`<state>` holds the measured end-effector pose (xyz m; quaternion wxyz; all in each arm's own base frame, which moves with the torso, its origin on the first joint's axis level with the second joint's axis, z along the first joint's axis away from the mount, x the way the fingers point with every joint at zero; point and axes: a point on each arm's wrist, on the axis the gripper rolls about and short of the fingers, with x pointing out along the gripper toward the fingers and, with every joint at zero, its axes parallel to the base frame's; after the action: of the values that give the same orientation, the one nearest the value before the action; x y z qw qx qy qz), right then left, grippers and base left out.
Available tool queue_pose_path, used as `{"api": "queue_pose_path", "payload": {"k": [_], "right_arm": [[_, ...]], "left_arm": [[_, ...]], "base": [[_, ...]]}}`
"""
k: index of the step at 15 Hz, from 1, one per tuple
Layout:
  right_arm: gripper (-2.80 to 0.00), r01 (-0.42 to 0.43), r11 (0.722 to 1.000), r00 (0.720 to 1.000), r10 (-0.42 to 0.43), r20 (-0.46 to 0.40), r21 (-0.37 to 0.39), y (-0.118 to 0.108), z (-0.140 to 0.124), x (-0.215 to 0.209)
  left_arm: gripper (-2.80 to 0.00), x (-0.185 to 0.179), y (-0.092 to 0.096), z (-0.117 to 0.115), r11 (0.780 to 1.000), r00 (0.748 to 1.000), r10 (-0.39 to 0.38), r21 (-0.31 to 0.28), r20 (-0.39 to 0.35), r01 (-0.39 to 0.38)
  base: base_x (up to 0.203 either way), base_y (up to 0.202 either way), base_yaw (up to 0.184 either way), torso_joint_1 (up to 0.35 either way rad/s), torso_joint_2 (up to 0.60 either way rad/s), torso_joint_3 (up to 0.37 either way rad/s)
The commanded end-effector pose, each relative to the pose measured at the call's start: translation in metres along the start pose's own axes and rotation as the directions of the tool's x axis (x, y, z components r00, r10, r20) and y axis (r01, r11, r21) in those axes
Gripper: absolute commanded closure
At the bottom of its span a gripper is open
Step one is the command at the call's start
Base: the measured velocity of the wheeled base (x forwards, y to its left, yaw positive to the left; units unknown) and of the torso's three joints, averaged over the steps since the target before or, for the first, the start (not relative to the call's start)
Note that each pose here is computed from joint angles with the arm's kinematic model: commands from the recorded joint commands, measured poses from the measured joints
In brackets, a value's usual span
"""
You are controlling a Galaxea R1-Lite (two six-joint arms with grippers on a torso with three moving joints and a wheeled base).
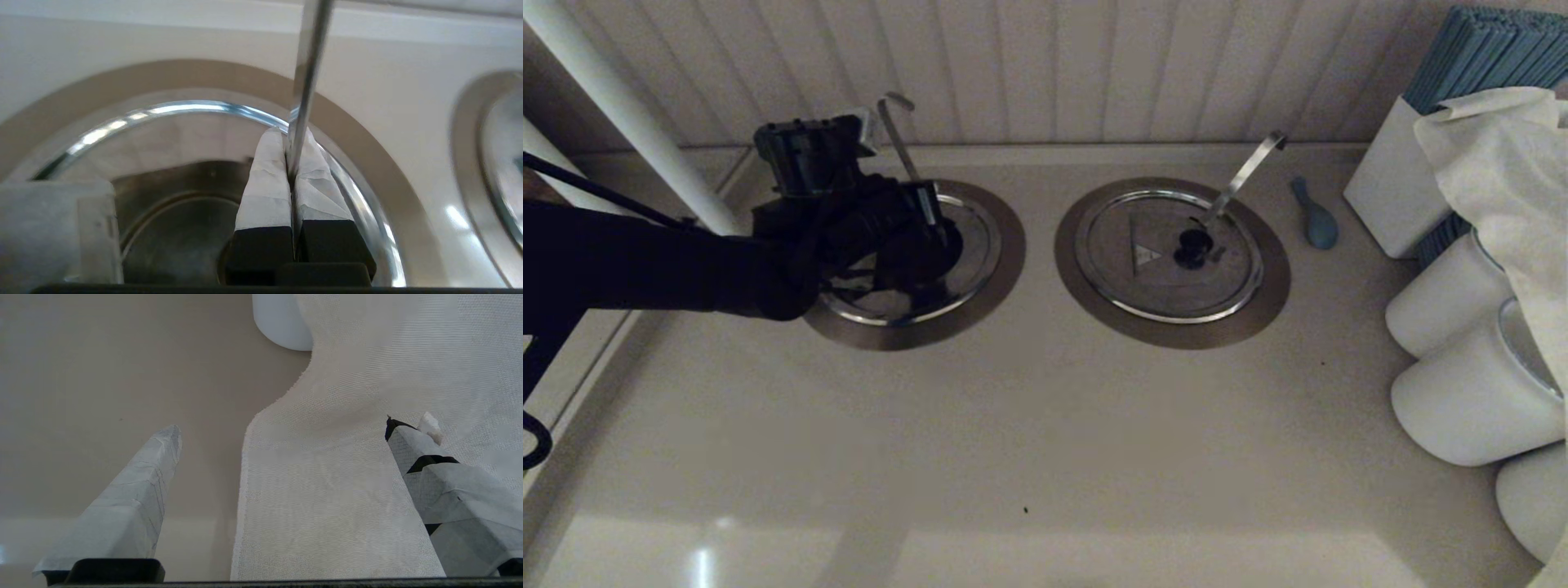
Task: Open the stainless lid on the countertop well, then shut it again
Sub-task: Stir with a spoon
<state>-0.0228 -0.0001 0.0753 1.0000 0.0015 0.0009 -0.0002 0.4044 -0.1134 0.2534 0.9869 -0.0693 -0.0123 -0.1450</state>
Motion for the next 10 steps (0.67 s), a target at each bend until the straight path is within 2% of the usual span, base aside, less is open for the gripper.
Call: {"api": "queue_pose_path", "payload": {"k": [1,4,6,8,10], "right_arm": [[-2.80,0.000,1.000,1.000,0.000,-0.001,0.000,0.000,0.000,0.000],[-2.80,0.000,1.000,1.000,0.000,-0.001,-0.002,0.000,0.000,0.000],[-2.80,0.000,1.000,1.000,0.000,-0.001,-0.001,0.000,0.000,0.000],[-2.80,0.000,1.000,1.000,0.000,-0.001,0.000,0.000,0.000,0.000],[-2.80,0.000,1.000,1.000,0.000,-0.001,-0.001,0.000,0.000,0.000]], "left_arm": [[0.00,-0.009,0.000,0.009,1.000,1.000,-0.017,0.000,0.011,0.017],[0.00,-0.026,0.008,0.013,0.996,0.993,-0.088,-0.005,-0.073,0.088],[0.00,-0.027,0.017,0.010,0.997,0.993,-0.062,0.035,-0.104,0.066],[0.00,-0.029,0.031,0.005,0.993,0.989,-0.024,0.115,-0.145,0.041],[0.00,-0.024,0.038,0.003,0.992,0.990,0.003,0.128,-0.144,0.016]], "base": [[0.000,0.000,0.000,0.000,0.00,0.000],[0.000,0.000,0.000,0.000,0.00,0.000],[0.000,0.000,0.000,0.000,0.00,0.000],[0.000,0.000,0.000,0.000,0.00,0.000],[0.000,0.000,0.000,0.000,0.00,0.000]]}}
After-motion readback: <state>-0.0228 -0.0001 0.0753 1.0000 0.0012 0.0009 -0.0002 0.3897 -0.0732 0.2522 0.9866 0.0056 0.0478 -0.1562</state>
